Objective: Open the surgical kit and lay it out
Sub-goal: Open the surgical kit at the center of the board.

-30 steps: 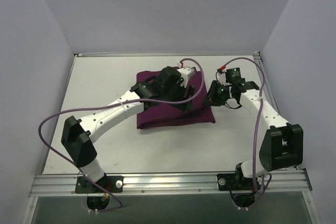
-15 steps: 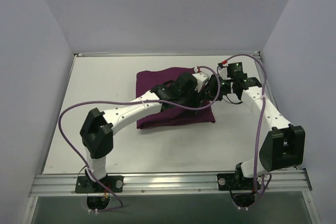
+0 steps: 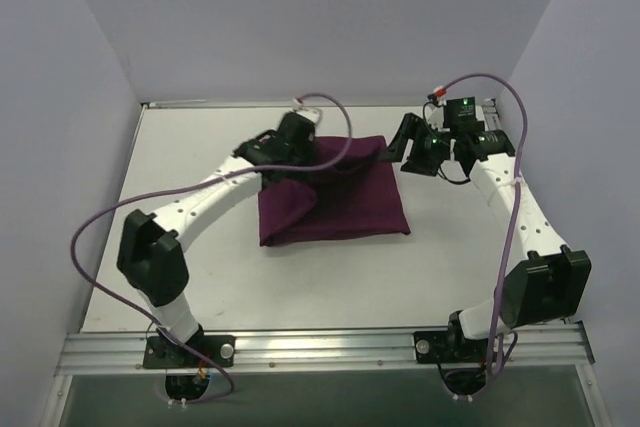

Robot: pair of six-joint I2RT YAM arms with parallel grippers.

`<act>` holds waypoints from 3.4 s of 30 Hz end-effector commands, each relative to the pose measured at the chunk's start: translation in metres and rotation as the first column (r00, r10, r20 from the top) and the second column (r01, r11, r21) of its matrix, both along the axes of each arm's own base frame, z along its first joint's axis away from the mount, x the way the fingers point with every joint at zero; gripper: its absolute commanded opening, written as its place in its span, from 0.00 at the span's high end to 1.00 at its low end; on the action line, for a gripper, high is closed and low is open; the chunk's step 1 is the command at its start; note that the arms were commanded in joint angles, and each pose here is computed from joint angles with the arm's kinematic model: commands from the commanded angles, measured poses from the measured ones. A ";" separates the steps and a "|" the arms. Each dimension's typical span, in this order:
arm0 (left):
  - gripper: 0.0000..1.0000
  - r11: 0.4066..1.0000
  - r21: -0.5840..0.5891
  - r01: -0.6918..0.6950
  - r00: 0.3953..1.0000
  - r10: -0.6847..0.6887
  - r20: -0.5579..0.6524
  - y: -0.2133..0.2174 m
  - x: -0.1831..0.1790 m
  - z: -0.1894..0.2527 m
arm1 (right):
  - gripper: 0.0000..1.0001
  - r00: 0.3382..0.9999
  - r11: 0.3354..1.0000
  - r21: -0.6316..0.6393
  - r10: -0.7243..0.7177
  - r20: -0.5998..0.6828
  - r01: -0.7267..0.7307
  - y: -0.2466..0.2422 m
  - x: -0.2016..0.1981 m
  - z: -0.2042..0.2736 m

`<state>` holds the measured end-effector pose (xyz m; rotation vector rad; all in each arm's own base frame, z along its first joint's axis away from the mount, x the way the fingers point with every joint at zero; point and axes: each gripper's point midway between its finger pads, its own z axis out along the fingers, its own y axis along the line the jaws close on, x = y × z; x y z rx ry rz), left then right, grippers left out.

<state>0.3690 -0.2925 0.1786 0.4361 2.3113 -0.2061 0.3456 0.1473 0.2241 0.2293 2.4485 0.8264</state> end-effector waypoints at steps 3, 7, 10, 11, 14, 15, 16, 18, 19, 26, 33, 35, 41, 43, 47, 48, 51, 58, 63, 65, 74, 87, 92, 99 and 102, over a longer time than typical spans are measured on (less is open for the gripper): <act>0.98 0.905 -0.029 -0.425 0.899 0.425 0.100 0.172 0.002 0.067 | 0.34 0.999 0.988 -0.152 0.037 0.040 -0.031 -0.013 0.009 -0.004; 0.98 0.707 0.034 -0.706 0.703 0.695 0.150 0.289 -0.039 0.071 | 0.35 0.982 0.972 -0.155 0.182 0.044 -0.174 0.037 0.002 -0.012; 0.93 0.547 0.051 -0.835 0.550 0.832 0.077 0.351 -0.070 0.047 | 0.35 0.946 0.938 -0.166 0.318 0.062 -0.304 0.089 -0.012 -0.018; 0.64 0.525 0.039 -0.850 0.526 0.848 0.067 0.360 -0.078 0.047 | 0.35 0.935 0.928 -0.171 0.347 0.076 -0.331 0.100 -0.014 -0.017; 0.37 0.453 0.036 -0.891 0.454 0.891 0.006 0.377 -0.096 0.027 | 0.35 0.882 0.871 -0.223 0.464 0.078 -0.438 0.139 -0.026 -0.024; 0.33 0.455 0.028 -0.890 0.455 0.891 -0.014 0.376 -0.096 0.021 | 0.35 0.872 0.857 -0.230 0.486 0.058 -0.462 0.147 -0.026 -0.035; 0.30 0.463 0.030 -0.886 0.461 0.886 -0.050 0.371 -0.097 0.011 | 0.35 0.856 0.840 -0.235 0.513 0.056 -0.489 0.158 -0.031 -0.038; 0.12 0.427 0.036 -0.903 0.423 0.902 -0.086 0.369 -0.101 0.002 | 0.35 0.846 0.831 -0.211 0.531 0.033 -0.514 0.172 -0.030 -0.049; 0.10 0.421 0.043 -0.906 0.415 0.904 -0.101 0.368 -0.103 -0.002 | 0.35 0.842 0.829 -0.195 0.539 0.025 -0.525 0.177 -0.030 -0.052; 0.06 0.582 -0.120 -0.805 0.592 0.768 -0.244 0.317 -0.082 -0.014 | 0.16 0.813 0.806 -0.161 0.581 0.028 -0.570 0.215 -0.025 -0.070; 0.11 0.631 -0.138 -0.763 0.640 0.710 -0.293 0.294 -0.087 -0.018 | 0.22 0.809 0.799 -0.143 0.587 -0.026 -0.585 0.254 -0.039 -0.093; 0.11 0.635 -0.152 -0.757 0.649 0.707 -0.282 0.293 -0.088 -0.013 | 0.25 0.822 0.810 -0.155 0.568 -0.030 -0.565 0.258 -0.040 -0.097; 0.11 0.655 -0.148 -0.741 0.665 0.686 -0.293 0.290 -0.091 -0.013 | 0.27 0.824 0.814 -0.136 0.565 -0.038 -0.564 0.270 -0.049 -0.100; 0.11 0.658 -0.153 -0.737 0.670 0.683 -0.290 0.289 -0.091 -0.012 | 0.27 0.826 0.816 -0.138 0.563 -0.033 -0.561 0.273 -0.050 -0.099; 0.11 0.660 -0.162 -0.734 0.674 0.678 -0.294 0.288 -0.090 -0.014 | 0.28 0.832 0.822 -0.133 0.551 -0.064 -0.554 0.276 -0.054 -0.105; 0.11 0.661 -0.162 -0.733 0.675 0.677 -0.292 0.288 -0.089 -0.013 | 0.29 0.833 0.822 -0.136 0.549 -0.074 -0.554 0.277 -0.053 -0.110; 0.11 0.664 -0.157 -0.731 0.676 0.675 -0.296 0.288 -0.089 -0.014 | 0.31 0.841 0.829 -0.141 0.537 -0.067 -0.541 0.281 -0.046 -0.112; 0.11 0.672 -0.153 -0.725 0.683 0.671 -0.288 0.288 -0.087 -0.012 | 0.42 0.855 0.835 -0.184 0.511 -0.085 -0.518 0.284 -0.035 -0.117; 0.11 0.674 -0.154 -0.723 0.685 0.670 -0.287 0.289 -0.085 -0.012 | 0.40 0.843 0.820 -0.200 0.529 -0.094 -0.537 0.287 -0.034 -0.120; 0.11 0.676 -0.153 -0.721 0.687 0.667 -0.288 0.288 -0.084 -0.012 | 0.39 0.837 0.812 -0.206 0.537 -0.102 -0.546 0.288 -0.037 -0.122; 0.11 0.678 -0.156 -0.719 0.689 0.662 -0.295 0.287 -0.079 -0.014 | 0.38 0.813 0.782 -0.226 0.570 -0.120 -0.581 0.289 -0.050 -0.124; 0.11 0.683 -0.148 -0.715 0.691 0.659 -0.298 0.287 -0.077 -0.018 | 0.47 0.812 0.765 -0.282 0.572 -0.114 -0.579 0.292 -0.047 -0.126; 0.11 0.688 -0.143 -0.712 0.694 0.656 -0.296 0.288 -0.078 -0.016 | 0.78 0.812 0.763 -0.290 0.573 -0.111 -0.578 0.294 -0.042 -0.127; 0.11 0.689 -0.141 -0.711 0.694 0.656 -0.298 0.288 -0.079 -0.018 | 1.00 0.864 0.781 -0.394 0.497 -0.077 -0.484 0.258 -0.024 -0.098; 0.11 0.689 -0.140 -0.711 0.694 0.655 -0.299 0.288 -0.077 -0.019 | 1.00 0.916 0.791 -0.494 0.399 -0.029 -0.360 0.210 0.000 -0.073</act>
